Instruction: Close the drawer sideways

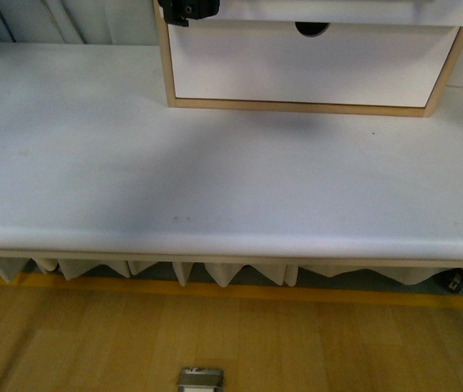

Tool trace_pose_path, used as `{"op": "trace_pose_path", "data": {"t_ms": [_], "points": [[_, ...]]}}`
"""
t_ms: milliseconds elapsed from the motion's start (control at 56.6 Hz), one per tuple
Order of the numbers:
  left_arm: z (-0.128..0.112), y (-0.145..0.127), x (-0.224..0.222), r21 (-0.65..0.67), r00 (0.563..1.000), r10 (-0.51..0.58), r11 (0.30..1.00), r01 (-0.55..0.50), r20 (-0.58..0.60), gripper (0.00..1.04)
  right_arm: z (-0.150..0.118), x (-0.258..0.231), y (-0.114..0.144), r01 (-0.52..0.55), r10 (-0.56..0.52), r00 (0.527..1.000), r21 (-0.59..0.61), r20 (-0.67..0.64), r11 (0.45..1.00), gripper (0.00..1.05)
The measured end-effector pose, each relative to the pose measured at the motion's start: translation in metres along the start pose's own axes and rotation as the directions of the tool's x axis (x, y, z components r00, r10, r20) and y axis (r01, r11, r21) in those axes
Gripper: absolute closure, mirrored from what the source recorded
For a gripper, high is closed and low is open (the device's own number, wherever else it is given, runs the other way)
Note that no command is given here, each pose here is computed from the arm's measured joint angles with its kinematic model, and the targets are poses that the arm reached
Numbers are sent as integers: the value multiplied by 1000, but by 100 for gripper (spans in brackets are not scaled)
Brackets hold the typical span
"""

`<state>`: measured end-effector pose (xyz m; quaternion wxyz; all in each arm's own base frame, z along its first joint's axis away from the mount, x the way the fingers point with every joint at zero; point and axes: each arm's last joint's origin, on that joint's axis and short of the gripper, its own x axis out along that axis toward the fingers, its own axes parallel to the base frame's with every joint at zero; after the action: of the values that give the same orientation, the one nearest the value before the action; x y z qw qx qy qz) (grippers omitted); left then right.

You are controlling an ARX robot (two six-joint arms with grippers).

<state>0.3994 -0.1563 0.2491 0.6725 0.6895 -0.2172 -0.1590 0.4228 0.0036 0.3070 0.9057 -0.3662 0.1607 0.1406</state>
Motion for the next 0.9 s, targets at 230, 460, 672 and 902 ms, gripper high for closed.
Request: {"op": "trace_pose_path", "data": {"t_ms": [230, 460, 672, 902], "points": [[-8, -13, 27, -9, 1000, -10, 1000, 10, -19, 6, -3, 24, 0, -7, 7, 1000, 27, 18, 1000, 9], [-8, -11, 33, -15, 1000, -2, 1000, 2, -24, 6, -2, 25, 1, 8, -10, 999, 41, 50, 999, 9], [-7, -12, 19, -35, 999, 9, 999, -11, -37, 6, -8, 13, 6, 26, -30, 998, 69, 47, 997, 9], [0, 17, -40, -171, 988, 96, 978, -117, -124, 6, -12, -63, 9, 69, -81, 991, 117, 108, 991, 9]]}}
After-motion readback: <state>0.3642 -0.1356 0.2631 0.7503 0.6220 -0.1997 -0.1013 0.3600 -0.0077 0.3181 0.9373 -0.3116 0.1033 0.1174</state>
